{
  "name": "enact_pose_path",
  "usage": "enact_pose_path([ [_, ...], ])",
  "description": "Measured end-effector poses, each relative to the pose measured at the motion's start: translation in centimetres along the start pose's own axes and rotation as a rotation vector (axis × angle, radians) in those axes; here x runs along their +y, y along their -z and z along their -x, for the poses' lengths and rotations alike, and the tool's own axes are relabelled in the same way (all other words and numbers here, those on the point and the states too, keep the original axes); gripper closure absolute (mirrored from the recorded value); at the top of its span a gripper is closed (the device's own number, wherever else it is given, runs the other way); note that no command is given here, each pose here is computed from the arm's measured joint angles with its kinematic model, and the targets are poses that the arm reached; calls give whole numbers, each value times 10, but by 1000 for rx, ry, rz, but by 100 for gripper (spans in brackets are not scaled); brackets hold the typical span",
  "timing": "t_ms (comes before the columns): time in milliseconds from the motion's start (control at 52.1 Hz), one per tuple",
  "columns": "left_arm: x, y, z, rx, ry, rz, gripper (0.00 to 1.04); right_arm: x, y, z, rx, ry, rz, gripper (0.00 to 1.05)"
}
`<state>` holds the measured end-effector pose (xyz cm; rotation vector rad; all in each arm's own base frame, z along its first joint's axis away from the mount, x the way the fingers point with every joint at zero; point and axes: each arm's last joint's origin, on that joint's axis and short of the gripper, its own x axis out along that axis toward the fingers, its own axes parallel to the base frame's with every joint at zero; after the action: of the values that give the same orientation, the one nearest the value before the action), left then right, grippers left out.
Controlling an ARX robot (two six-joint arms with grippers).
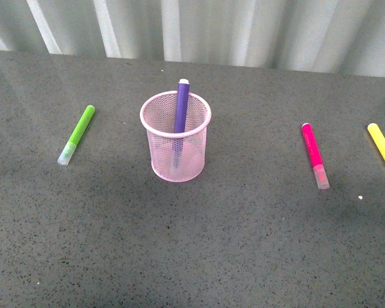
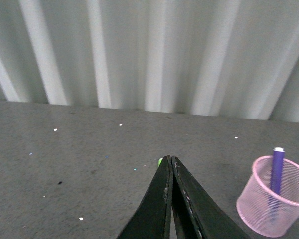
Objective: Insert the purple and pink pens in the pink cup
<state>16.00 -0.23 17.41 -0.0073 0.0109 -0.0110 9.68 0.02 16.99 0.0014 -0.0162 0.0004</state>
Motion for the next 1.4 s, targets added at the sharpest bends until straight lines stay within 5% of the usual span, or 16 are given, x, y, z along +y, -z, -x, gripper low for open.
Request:
enact_pose_path([
  [1402, 2, 1, 52, -35, -9, 0, 101, 0, 0, 0, 0, 0, 0, 7],
])
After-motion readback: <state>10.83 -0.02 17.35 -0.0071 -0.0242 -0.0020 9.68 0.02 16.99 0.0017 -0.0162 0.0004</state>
